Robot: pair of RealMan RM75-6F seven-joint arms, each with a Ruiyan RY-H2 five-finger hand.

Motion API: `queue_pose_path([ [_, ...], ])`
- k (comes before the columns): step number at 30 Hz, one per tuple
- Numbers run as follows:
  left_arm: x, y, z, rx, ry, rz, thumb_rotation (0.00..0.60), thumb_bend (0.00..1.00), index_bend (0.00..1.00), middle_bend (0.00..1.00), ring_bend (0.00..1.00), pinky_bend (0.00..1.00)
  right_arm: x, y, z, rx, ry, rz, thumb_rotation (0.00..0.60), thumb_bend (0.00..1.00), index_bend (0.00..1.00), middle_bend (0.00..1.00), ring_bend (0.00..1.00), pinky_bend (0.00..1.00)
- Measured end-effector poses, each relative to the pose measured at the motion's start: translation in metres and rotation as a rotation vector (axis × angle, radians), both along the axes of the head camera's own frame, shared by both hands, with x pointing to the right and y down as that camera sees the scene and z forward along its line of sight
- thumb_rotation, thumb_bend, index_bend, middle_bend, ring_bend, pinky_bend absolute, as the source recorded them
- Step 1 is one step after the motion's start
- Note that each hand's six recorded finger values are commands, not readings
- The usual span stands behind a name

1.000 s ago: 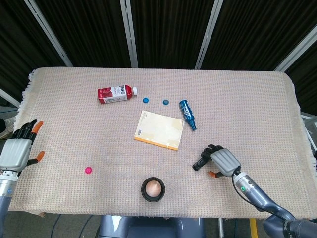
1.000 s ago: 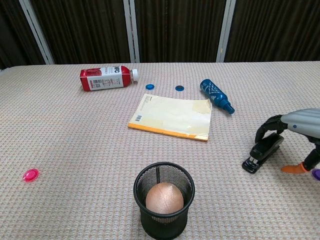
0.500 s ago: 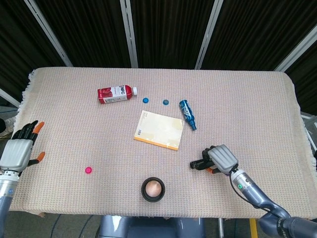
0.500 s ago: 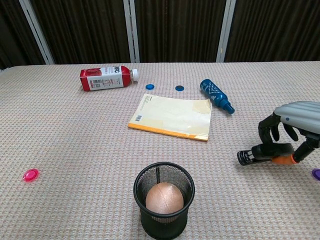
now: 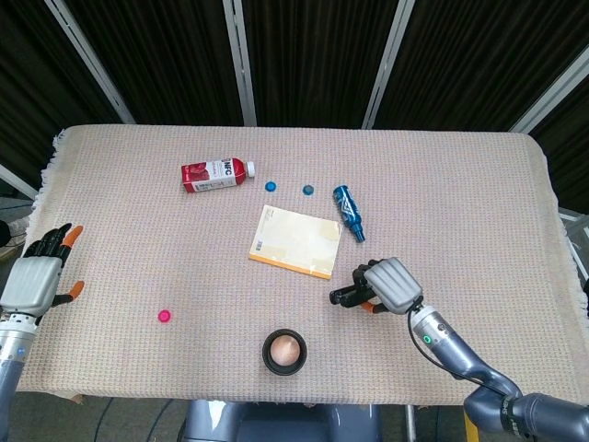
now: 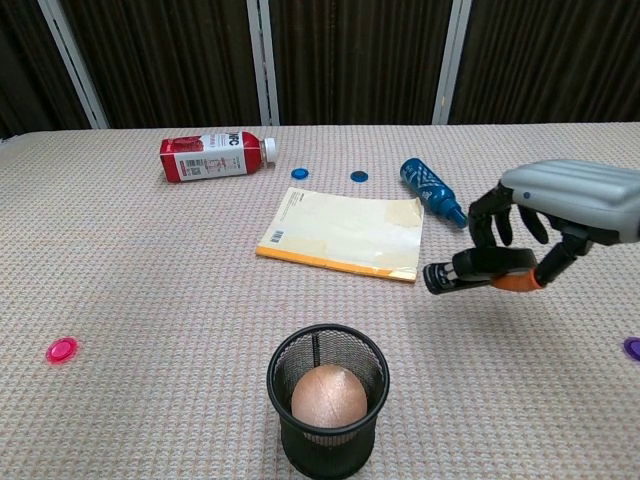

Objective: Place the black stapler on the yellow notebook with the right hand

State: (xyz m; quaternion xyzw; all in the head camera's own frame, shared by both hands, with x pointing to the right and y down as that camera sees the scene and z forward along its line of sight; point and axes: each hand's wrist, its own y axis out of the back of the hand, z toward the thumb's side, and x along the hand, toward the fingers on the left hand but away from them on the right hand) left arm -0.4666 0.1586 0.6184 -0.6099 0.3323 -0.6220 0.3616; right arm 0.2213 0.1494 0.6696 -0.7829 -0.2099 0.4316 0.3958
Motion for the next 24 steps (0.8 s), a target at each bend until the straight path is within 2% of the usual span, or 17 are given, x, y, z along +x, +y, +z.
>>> queue_pose_path([
  [8,-0.003,-0.002,0.006,-0.021,-0.003,-0.011,0.6,0.3,0.05,0.0,0.04,0.17,-0.04,-0.022,0.0,0.004,-0.02,-0.035,0.6,0.22,0.63,0.53,0.48,0.63],
  [24,-0.015,-0.014,0.022,-0.08,-0.001,-0.067,0.6,0.3,0.05,0.0,0.04,0.17,-0.075,-0.08,0.025,-0.021,-0.007,-0.016,0.6,0.22,0.64,0.53,0.49,0.63],
])
